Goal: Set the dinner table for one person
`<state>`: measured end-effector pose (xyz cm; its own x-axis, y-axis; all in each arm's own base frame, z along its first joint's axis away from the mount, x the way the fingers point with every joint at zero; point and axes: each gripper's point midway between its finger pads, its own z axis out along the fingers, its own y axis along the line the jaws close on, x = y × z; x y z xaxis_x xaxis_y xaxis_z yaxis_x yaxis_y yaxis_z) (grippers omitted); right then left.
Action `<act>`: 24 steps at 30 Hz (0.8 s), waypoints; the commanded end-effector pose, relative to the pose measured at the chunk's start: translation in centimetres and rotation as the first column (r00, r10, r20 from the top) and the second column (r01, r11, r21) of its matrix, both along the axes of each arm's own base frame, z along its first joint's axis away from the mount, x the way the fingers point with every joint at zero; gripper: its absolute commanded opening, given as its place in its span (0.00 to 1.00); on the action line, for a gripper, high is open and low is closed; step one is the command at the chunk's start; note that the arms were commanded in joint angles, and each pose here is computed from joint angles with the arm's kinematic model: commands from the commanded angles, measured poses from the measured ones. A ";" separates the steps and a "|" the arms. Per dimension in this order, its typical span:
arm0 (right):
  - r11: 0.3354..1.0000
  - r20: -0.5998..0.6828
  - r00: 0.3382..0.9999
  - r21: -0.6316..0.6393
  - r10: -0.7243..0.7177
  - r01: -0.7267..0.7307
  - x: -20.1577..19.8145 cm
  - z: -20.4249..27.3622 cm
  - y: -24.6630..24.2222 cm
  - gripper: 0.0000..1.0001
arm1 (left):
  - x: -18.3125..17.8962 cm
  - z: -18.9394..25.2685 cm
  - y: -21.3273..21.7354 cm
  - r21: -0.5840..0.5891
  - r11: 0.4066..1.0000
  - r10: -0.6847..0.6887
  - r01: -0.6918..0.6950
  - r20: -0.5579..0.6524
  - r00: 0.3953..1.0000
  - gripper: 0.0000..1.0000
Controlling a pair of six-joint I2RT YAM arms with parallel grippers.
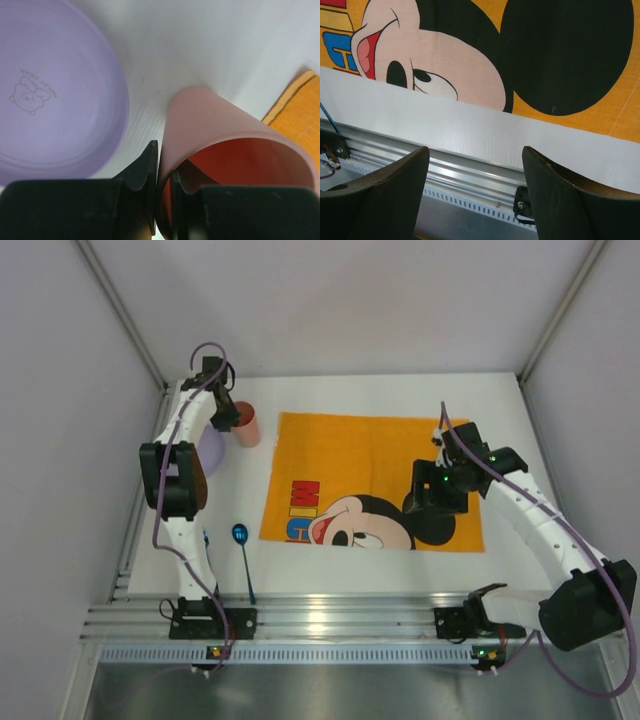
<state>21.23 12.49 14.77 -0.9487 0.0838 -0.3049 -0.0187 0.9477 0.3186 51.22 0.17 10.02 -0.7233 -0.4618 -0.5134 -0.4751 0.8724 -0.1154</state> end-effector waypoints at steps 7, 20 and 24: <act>0.992 0.092 0.995 0.121 0.023 -0.034 4.8 5.4 3.0 0.77 | -0.3 7.9 -4.1 -0.062 0.985 -0.150 0.162 0.171 0.974 0.04; 0.942 0.212 0.960 0.241 0.183 -0.233 11.4 12.6 13.5 0.80 | -10.5 12.1 -22.3 0.029 0.825 -0.563 0.565 0.148 0.813 0.00; 0.945 0.199 0.963 0.237 0.181 -0.227 11.8 12.0 13.7 0.80 | -13.2 11.9 -24.8 0.038 0.803 -0.594 0.595 0.130 0.794 0.00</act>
<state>33.06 25.77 25.59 -0.8931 -0.0189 -0.4495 -0.2739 0.8155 0.5099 39.70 -25.85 20.56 -0.7884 0.0455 -0.6135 0.1916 0.9658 -0.1745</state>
